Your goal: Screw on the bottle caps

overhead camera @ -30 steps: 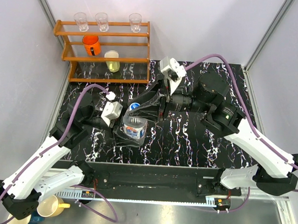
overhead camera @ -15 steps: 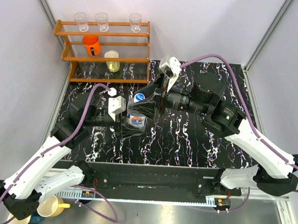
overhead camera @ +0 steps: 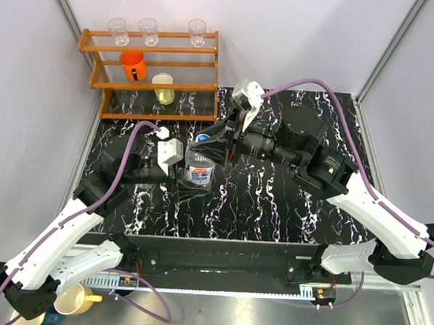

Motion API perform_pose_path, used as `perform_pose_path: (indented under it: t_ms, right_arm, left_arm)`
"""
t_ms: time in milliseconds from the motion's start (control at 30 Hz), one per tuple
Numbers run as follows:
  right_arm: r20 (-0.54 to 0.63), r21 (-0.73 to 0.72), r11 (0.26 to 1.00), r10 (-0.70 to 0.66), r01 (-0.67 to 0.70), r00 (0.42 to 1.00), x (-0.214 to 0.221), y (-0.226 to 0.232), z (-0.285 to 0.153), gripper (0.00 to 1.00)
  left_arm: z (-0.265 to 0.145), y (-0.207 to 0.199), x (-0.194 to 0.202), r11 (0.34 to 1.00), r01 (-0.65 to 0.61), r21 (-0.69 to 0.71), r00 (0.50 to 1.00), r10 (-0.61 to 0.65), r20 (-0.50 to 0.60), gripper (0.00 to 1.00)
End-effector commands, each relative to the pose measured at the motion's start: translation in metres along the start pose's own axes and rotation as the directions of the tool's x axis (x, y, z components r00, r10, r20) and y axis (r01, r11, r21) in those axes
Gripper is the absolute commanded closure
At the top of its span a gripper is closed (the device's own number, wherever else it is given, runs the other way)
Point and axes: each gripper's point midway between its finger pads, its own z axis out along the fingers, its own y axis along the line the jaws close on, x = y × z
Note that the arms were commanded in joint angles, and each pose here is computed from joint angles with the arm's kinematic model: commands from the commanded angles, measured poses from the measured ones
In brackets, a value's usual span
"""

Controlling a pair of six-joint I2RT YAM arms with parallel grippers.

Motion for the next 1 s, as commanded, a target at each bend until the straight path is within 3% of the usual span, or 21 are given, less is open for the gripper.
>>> perform_pose_path:
  t_ms: [0, 33, 300, 500, 700, 767, 967]
  right_arm:
    - [0.026, 0.079, 0.996, -0.033, 0.030, 0.999, -0.010, -0.012, -0.005, 1.00]
    - [0.021, 0.088, 0.995, -0.038, 0.036, 0.999, -0.008, -0.014, -0.004, 1.00]
    - [-0.092, 0.168, 0.980, -0.094, 0.109, 0.991, 0.041, -0.049, 0.024, 1.00]
    - [-0.073, 0.202, 0.956, -0.201, 0.211, 0.977, 0.078, -0.078, 0.052, 1.00]
    - [0.025, 0.274, 0.922, -0.291, 0.274, 0.956, 0.108, -0.108, 0.076, 1.00]
    - [0.023, 0.282, 0.915, -0.306, 0.287, 0.952, 0.119, -0.115, 0.088, 1.00]
    - [0.081, 0.322, 0.904, -0.322, 0.281, 0.943, 0.140, -0.134, 0.112, 1.00]
  left_arm:
    - [-0.009, 0.006, -0.018, 0.996, -0.059, -0.071, 0.997, 0.062, 0.044, 0.14]
    - [-0.011, 0.005, -0.022, 0.994, -0.084, -0.072, 0.995, 0.087, 0.044, 0.01]
    - [-0.040, -0.017, -0.029, 0.989, -0.136, -0.064, 0.990, 0.133, -0.040, 0.01]
    - [-0.077, -0.004, -0.082, 0.945, -0.125, -0.302, 0.992, 0.123, -0.023, 0.01]
    - [-0.104, -0.008, -0.120, 0.910, -0.109, -0.400, 0.993, 0.114, -0.010, 0.01]
    - [-0.110, -0.004, -0.123, 0.890, -0.104, -0.443, 0.994, 0.112, -0.008, 0.01]
    - [-0.143, 0.029, -0.132, 0.739, -0.094, -0.667, 0.992, 0.128, 0.002, 0.01]
